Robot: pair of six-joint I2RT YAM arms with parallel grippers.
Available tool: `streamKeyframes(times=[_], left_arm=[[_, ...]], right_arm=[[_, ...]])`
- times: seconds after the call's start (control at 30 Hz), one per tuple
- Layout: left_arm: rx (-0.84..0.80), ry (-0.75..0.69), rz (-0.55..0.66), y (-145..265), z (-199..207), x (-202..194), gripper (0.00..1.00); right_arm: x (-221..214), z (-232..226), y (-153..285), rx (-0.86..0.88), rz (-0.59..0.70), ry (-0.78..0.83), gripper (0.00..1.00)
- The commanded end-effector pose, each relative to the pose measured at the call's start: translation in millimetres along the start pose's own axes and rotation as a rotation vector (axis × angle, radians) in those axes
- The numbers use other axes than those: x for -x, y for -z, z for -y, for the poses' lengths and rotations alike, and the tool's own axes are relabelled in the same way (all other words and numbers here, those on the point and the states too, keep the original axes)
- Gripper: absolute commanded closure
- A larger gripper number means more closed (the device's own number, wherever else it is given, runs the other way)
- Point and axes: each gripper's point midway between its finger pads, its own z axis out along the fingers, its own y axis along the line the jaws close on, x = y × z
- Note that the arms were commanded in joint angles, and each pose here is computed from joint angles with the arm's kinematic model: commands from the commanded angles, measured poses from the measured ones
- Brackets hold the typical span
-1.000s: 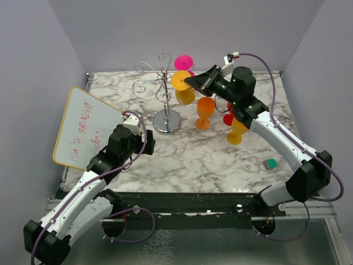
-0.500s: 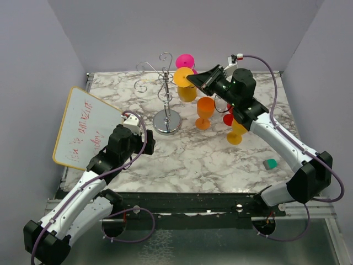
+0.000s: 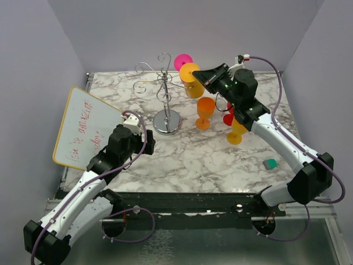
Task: Take the wine glass off the wine glass rack
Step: Pick up the wine glass from the wine rack.
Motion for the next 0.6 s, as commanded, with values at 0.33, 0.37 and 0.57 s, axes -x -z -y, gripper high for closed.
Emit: streamKeyframes(times=[0.33, 0.37, 0.57], left_arm=[[-0.018, 0.013, 0.025, 2.1, 2.4, 5.1, 0.01], [-0.016, 0.012, 0.027, 2.2, 2.2, 5.5, 0.01], [-0.018, 0.019, 0.052, 6.4, 2.2, 10.5, 0.01]], right_arm=[[36.7, -10.8, 42.5, -0.052, 0.139, 0.14, 1.0], [37.9, -10.2, 47.7, -0.06, 0.143, 0.153, 0.99], [36.3, -4.1, 82.7, -0.078, 0.137, 0.242, 0.99]])
